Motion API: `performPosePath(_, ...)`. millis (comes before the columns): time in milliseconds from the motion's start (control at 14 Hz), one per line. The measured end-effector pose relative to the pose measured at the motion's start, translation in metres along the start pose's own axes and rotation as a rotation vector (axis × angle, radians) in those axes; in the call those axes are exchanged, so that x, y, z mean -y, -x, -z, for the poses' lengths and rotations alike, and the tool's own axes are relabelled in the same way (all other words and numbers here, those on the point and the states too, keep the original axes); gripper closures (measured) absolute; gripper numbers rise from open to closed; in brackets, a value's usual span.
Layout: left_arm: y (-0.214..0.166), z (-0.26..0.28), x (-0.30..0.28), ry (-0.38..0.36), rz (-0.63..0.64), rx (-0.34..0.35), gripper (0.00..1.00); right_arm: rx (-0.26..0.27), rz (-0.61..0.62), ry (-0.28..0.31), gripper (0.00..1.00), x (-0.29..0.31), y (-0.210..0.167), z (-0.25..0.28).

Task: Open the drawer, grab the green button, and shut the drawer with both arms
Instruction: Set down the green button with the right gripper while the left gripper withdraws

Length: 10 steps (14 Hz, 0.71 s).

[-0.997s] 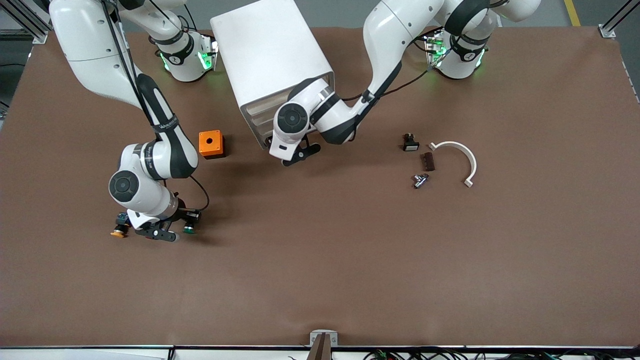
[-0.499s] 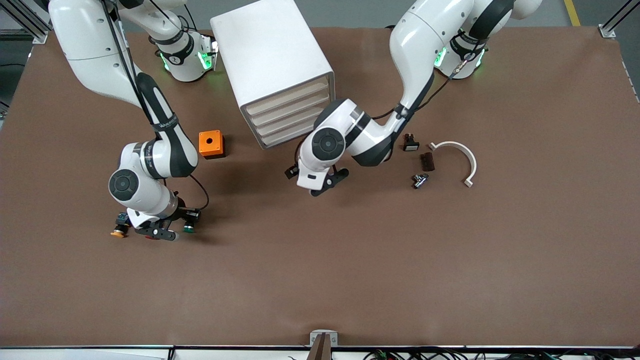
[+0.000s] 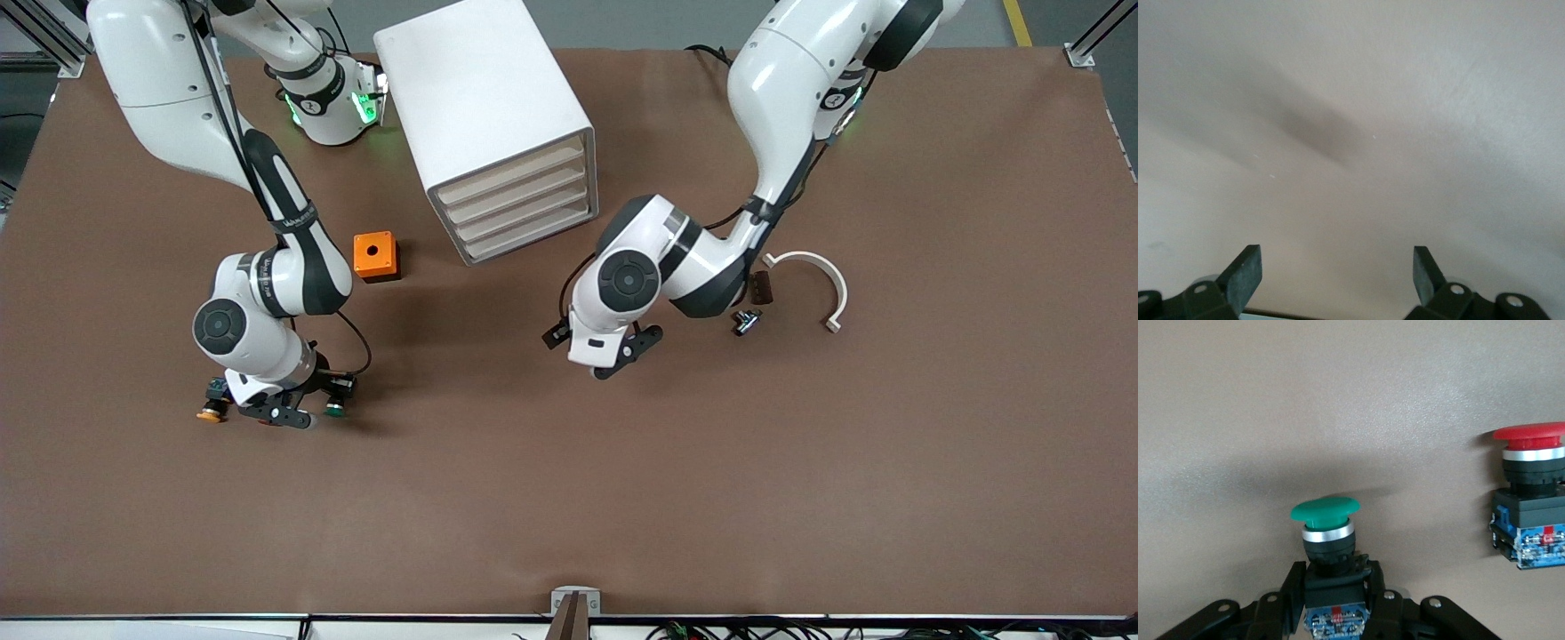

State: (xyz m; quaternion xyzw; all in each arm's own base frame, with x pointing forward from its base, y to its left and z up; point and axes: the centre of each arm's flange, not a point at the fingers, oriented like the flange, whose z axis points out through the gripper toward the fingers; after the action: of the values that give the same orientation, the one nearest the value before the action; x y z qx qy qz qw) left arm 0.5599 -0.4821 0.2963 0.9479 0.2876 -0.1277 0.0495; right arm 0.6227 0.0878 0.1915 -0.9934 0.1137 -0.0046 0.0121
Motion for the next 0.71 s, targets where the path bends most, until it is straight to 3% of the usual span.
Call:
performPosePath(214, -0.024, 0.083, 0.034, -0.057, -0.122, -0.002, 0.00, -0.006, -0.001, -0.002, 0.59, 0.000, 0.000, 0.000)
performPosePath(427, -0.047, 0.180, 0.097, -0.128, -0.308, 0.044, 0.00, -0.008, -0.001, -0.002, 0.58, 0.000, 0.000, -0.001)
performPosePath(712, -0.074, 0.248, 0.172, -0.152, -0.439, 0.051, 0.00, -0.020, 0.002, -0.006, 0.23, 0.003, 0.000, 0.000)
